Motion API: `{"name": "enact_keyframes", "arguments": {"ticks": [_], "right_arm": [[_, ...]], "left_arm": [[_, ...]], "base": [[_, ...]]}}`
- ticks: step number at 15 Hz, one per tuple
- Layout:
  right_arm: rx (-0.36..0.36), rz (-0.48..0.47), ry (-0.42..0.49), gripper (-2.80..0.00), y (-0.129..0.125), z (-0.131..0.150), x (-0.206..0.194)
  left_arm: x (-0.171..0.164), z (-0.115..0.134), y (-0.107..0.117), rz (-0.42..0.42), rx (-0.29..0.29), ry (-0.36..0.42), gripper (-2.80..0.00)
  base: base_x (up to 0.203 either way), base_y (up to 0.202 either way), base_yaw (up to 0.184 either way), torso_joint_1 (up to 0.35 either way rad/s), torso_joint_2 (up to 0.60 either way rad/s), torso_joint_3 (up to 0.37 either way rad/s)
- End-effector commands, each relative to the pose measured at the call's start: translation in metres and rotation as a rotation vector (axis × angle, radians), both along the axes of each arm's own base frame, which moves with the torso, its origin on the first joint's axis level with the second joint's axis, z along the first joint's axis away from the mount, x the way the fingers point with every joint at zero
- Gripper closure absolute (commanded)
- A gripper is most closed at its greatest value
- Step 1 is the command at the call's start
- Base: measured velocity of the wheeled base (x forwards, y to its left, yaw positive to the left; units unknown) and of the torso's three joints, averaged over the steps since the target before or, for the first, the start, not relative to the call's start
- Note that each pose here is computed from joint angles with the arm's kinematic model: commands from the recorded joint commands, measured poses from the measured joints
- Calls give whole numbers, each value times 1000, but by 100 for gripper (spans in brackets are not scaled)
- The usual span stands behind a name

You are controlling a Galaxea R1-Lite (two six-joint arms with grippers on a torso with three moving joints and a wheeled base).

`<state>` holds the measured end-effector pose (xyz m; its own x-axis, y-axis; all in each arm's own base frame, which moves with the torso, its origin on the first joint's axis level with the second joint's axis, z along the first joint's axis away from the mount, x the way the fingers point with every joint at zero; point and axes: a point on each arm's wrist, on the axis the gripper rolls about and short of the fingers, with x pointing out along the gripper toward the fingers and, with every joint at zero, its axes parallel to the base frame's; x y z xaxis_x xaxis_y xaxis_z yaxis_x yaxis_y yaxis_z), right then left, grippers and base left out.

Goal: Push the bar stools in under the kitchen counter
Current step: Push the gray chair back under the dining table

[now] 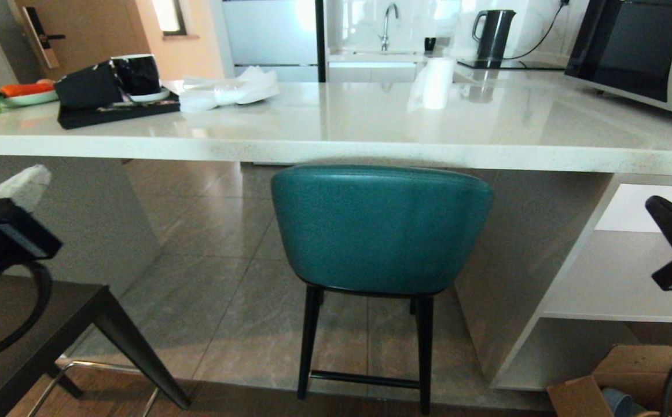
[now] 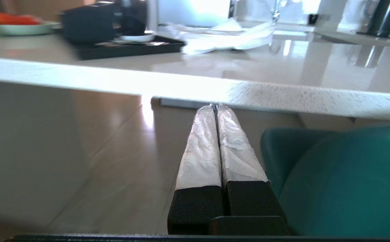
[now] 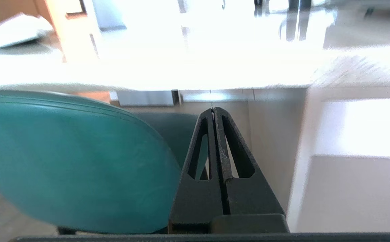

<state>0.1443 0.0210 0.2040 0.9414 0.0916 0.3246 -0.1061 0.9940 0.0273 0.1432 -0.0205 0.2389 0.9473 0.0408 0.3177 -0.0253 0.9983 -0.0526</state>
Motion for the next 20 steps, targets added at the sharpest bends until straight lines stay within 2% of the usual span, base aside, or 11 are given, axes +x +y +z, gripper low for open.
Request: {"name": "enact_keyframes", "arguments": {"ticks": [1, 2, 4, 6, 7, 9, 10, 12, 14, 18, 20], "right_arm": [[7, 3, -96, 0, -7, 16, -44], [-6, 5, -80, 0, -9, 18, -62], [-33, 7, 12, 0, -15, 15, -98], [-53, -2, 92, 0, -20, 8, -135], [-60, -19, 112, 0, -22, 5, -152], [-104, -78, 82, 0, -21, 4, -179], [-132, -69, 68, 0, -19, 1, -189], [-159, -51, 81, 0, -18, -6, -193], [-162, -38, 133, 0, -18, -31, -188], [-169, 8, 248, 0, -18, -99, -179], [-158, 18, 260, 0, -18, -114, -171]], "left_arm": [[-55, 8, 13, 34, -5, -24, 0], [-72, 5, 17, 66, -2, -2, 0], [-101, -3, 23, 123, 3, 14, 0], [-127, -10, 24, 112, 18, 17, 0], [-139, -14, 23, 79, 31, 30, 0], [-164, -26, 20, -56, 74, 43, 0], [-174, -35, 18, -127, 95, 46, 0], [-192, -58, 16, -210, 116, 92, 0], [-201, -84, 16, -228, 118, 129, 0], [-181, -134, 18, -142, 90, 302, 0], [-177, -145, 18, -139, 81, 345, 0]], "base": [[0, 0, 0, 0, 0, 0], [0, 0, 0, 0, 0, 0], [0, 0, 0, 0, 0, 0], [0, 0, 0, 0, 0, 0], [0, 0, 0, 0, 0, 0], [0, 0, 0, 0, 0, 0], [0, 0, 0, 0, 0, 0], [0, 0, 0, 0, 0, 0], [0, 0, 0, 0, 0, 0], [0, 0, 0, 0, 0, 0], [0, 0, 0, 0, 0, 0]]}}
